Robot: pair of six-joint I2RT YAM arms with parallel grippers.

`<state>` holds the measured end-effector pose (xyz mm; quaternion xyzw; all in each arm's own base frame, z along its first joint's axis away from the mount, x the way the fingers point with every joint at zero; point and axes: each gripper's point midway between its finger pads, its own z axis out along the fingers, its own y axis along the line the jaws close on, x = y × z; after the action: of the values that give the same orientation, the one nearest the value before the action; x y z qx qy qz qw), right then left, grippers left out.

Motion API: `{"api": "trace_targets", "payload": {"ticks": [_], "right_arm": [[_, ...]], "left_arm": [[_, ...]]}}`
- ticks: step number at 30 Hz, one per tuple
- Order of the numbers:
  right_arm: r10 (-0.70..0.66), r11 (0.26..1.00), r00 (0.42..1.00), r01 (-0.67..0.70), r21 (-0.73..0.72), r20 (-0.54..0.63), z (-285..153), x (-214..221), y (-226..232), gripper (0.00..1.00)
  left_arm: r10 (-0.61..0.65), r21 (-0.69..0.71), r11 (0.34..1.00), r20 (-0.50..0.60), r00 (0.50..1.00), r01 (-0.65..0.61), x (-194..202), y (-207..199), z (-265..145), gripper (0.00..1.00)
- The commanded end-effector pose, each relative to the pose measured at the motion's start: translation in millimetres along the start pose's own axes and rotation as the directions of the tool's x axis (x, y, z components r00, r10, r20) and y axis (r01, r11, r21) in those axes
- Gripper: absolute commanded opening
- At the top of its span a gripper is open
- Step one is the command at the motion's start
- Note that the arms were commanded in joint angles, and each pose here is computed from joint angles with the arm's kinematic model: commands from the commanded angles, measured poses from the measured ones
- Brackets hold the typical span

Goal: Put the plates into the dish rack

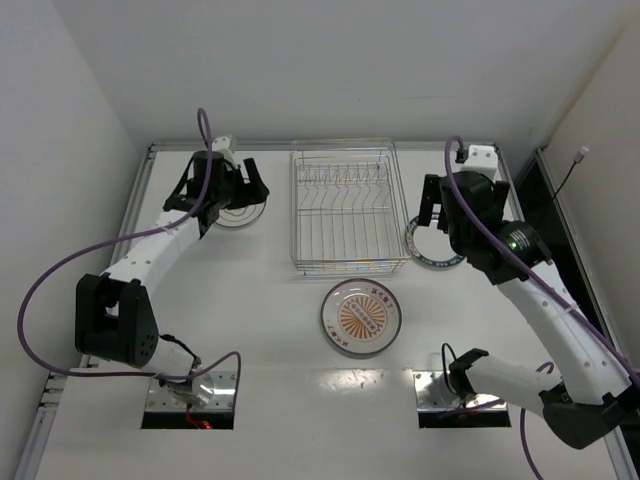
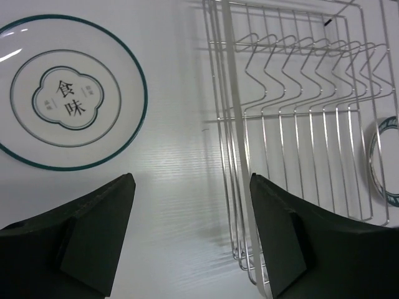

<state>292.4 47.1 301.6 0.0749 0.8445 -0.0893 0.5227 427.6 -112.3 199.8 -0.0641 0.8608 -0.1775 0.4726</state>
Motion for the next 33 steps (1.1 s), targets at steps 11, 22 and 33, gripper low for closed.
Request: {"api": "trace_targets", "payload": {"ticks": [11,22,33], "right_arm": [[0.381,0.908,0.838,-0.419,-0.012,-0.39,82.3,116.1,-41.2,1.0],[0.778,0.546,0.343,-0.783,0.297,-0.527,110.1,208.4,-80.0,0.91],[0.791,0.381,0.122,-0.865,0.326,-0.599,149.1,236.0,-71.5,0.75]], "left_arm": [[0.039,-0.047,0.998,-0.006,0.999,-0.039,3.3,18.2,3.0,0.72],[0.028,-0.022,0.999,-0.025,0.999,-0.029,7.4,13.6,2.3,0.72],[0.03,0.012,0.999,-0.017,0.999,-0.03,-0.8,4.7,-0.2,0.72]]}}
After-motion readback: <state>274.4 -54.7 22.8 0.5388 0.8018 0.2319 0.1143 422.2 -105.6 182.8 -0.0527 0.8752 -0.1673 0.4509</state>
